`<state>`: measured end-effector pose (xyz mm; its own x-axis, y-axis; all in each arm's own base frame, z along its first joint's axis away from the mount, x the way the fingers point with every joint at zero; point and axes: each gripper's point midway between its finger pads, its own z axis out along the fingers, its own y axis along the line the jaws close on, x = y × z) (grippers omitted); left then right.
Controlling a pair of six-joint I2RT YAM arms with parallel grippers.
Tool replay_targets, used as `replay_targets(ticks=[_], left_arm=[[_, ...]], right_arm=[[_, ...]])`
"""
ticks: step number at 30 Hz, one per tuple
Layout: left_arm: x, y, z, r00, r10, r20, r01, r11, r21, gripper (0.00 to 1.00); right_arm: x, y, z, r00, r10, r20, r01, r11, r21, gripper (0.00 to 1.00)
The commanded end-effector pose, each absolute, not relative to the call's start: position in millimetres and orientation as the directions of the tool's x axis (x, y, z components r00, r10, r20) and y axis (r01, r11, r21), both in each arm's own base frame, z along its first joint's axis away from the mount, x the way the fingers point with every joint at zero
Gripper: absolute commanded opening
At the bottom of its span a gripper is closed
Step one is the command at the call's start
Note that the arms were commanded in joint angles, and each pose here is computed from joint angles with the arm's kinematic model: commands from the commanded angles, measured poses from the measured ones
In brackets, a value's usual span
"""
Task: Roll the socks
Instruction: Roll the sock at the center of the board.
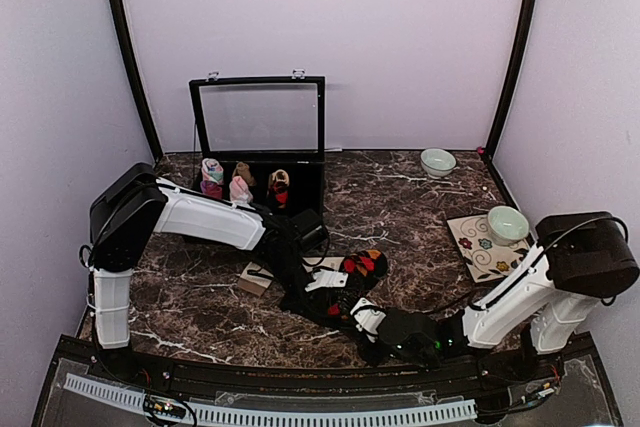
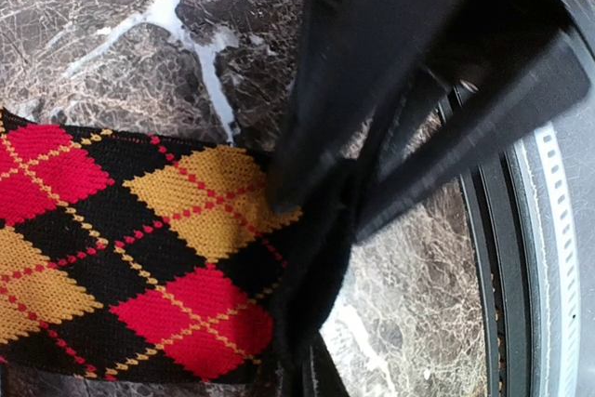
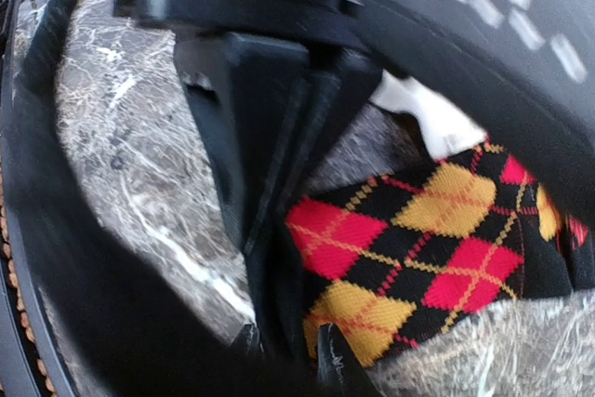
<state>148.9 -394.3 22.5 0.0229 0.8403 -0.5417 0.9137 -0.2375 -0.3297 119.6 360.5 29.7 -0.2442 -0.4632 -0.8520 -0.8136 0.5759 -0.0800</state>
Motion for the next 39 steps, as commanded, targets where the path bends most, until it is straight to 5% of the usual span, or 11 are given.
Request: replay_targets(ticks=[1,5,9,17,24,34,39], left_arm=[[138.4,-380.1,18.4,0.016,0.868,-0.497,0.894,-0.235,-0.382,0.02],[139.0,-382.2,20.7,0.011,0.865,-0.502,0.894,-0.233,-0.383,0.07],[141.5,-384.3,22.0,0.006,0.862,-0.507,0.9,-0.225,-0.373,0.18],[150.8,-388.7,22.7,-0.008,0.858,-0.514,0.921,-0.194,-0.337,0.23],[174.6,-375.9,66.5,-0.021,0.799,-0.601,0.969,-0.132,-0.21,0.55],[173.3,-347.3,80.2,0.05,0.763,-0.644,0.99,-0.121,-0.067,0.55],[153.0,-353.4,83.3,0.21,0.761,-0.614,0.967,-0.254,0.015,0.52]], right_arm=[[120.7,355.6,27.8,-0.301,-0.377,-0.876,-0.784,0.62,0.002,0.18],[120.4,352.3,23.6,-0.319,-0.369,-0.873,-0.777,0.63,0.018,0.0],[120.0,347.5,22.4,-0.339,-0.352,-0.872,-0.769,0.638,0.041,0.0],[112.7,355.4,24.8,-0.349,-0.343,-0.872,-0.794,0.602,0.081,0.0],[110.4,345.1,6.8,-0.489,-0.321,-0.811,-0.751,0.628,0.204,0.0],[117.2,319.8,-3.5,-0.672,-0.227,-0.705,-0.629,0.678,0.381,0.0],[120.2,300.8,-22.6,-0.803,-0.166,-0.573,-0.49,0.731,0.475,0.0]])
